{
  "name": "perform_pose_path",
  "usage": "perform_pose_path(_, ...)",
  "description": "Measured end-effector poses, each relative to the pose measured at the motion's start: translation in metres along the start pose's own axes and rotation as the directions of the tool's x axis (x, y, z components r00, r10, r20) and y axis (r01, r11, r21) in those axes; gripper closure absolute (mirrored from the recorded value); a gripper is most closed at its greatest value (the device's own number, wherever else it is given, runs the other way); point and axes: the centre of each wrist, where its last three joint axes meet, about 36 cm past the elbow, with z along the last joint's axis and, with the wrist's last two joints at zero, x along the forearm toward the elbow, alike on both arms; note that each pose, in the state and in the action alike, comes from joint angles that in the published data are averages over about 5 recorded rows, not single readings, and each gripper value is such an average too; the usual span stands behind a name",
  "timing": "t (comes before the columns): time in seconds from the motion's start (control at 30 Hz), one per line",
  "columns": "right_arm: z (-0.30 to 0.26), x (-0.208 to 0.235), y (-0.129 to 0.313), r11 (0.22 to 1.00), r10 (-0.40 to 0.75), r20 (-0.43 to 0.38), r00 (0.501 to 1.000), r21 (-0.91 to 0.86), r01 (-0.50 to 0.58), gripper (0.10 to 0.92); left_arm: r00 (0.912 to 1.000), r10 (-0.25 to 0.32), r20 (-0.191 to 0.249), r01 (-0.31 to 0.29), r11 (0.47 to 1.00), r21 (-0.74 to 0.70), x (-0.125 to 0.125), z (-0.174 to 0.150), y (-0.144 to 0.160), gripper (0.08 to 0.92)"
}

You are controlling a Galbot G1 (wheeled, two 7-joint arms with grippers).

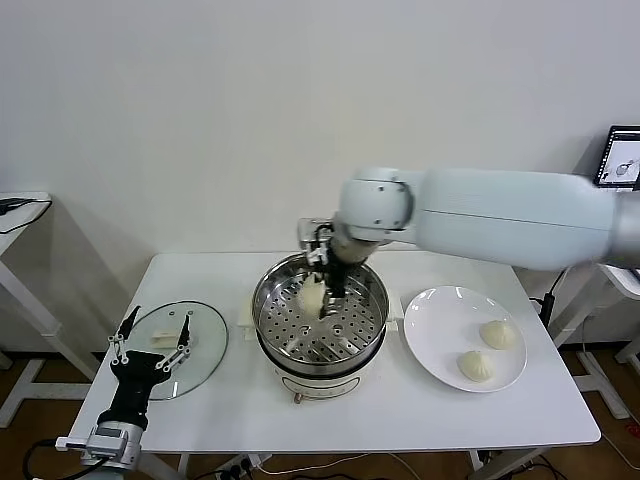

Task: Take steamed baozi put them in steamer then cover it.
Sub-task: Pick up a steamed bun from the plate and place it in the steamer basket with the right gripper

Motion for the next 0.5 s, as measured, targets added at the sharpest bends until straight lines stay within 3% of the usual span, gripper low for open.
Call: perform_pose_path(0.5, -0.031, -0.067, -0.020, 1.000, -0.018, -0.043, 0.999, 0.001, 0.018, 0.319, 0.9999, -0.008, -0.008, 0.008, 1.000, -0.004, 0.000, 0.004, 0.004, 0.177)
